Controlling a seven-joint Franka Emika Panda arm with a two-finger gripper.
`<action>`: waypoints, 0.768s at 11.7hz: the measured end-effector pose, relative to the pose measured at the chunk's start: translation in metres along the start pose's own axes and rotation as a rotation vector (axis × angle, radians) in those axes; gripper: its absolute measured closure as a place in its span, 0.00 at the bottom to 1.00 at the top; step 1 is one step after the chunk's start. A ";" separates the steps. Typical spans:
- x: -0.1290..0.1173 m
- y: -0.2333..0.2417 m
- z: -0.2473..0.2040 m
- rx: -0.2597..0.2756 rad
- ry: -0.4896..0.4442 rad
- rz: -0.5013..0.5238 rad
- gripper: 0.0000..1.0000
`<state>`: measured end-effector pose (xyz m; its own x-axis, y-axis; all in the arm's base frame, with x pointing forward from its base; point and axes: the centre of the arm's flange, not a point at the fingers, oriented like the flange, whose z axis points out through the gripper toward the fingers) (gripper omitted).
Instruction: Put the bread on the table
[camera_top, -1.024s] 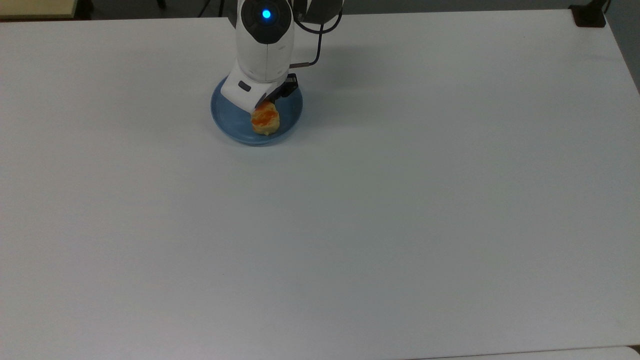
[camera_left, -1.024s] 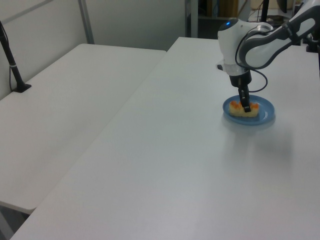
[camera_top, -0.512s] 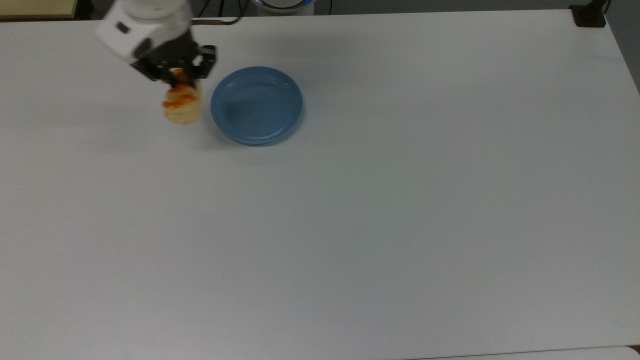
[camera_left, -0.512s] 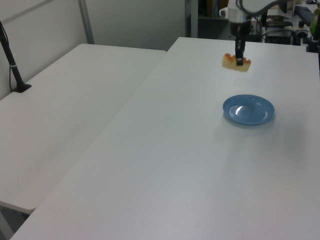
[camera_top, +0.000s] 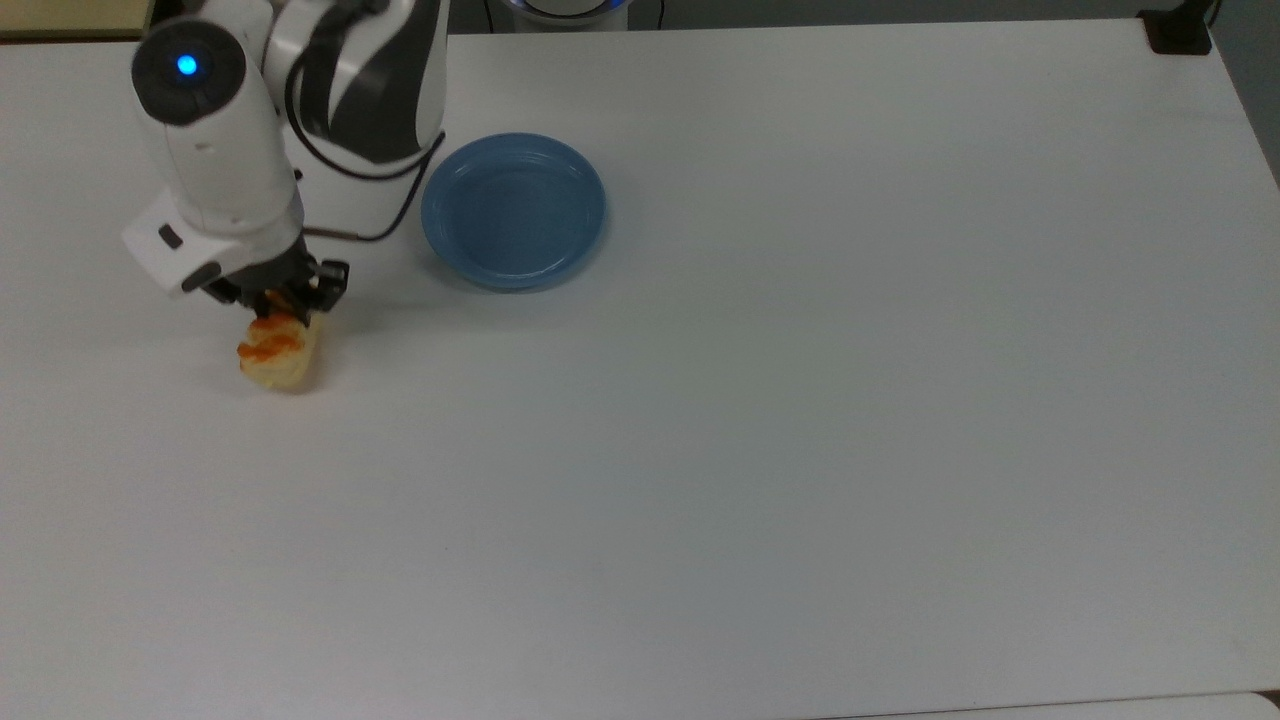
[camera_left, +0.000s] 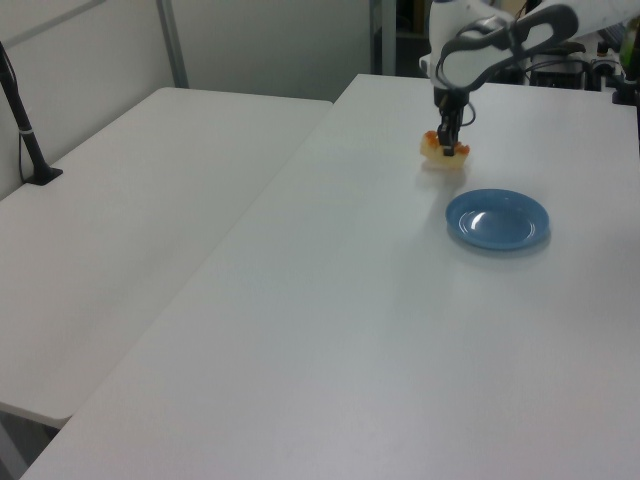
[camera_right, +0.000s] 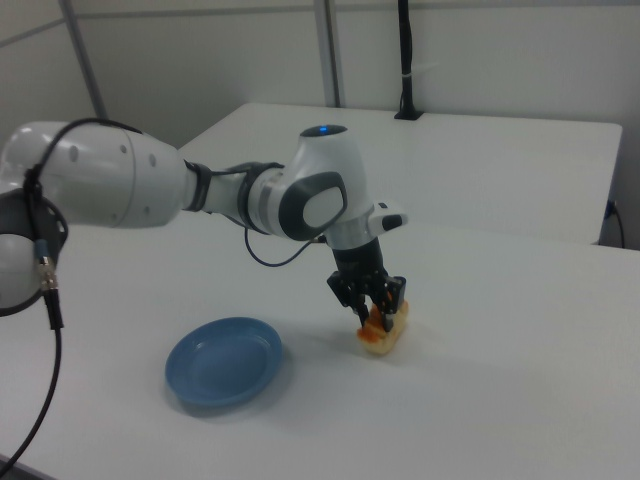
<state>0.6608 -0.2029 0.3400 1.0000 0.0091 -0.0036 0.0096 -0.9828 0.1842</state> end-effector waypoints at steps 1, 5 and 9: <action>0.007 -0.001 0.008 -0.010 0.014 0.020 0.56; 0.008 0.007 -0.066 0.002 0.078 0.187 0.08; -0.064 -0.058 -0.224 0.113 -0.022 0.112 0.00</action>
<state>0.5969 -0.1053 0.5495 0.9945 -0.1044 -0.0113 -0.1033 -0.9920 0.0732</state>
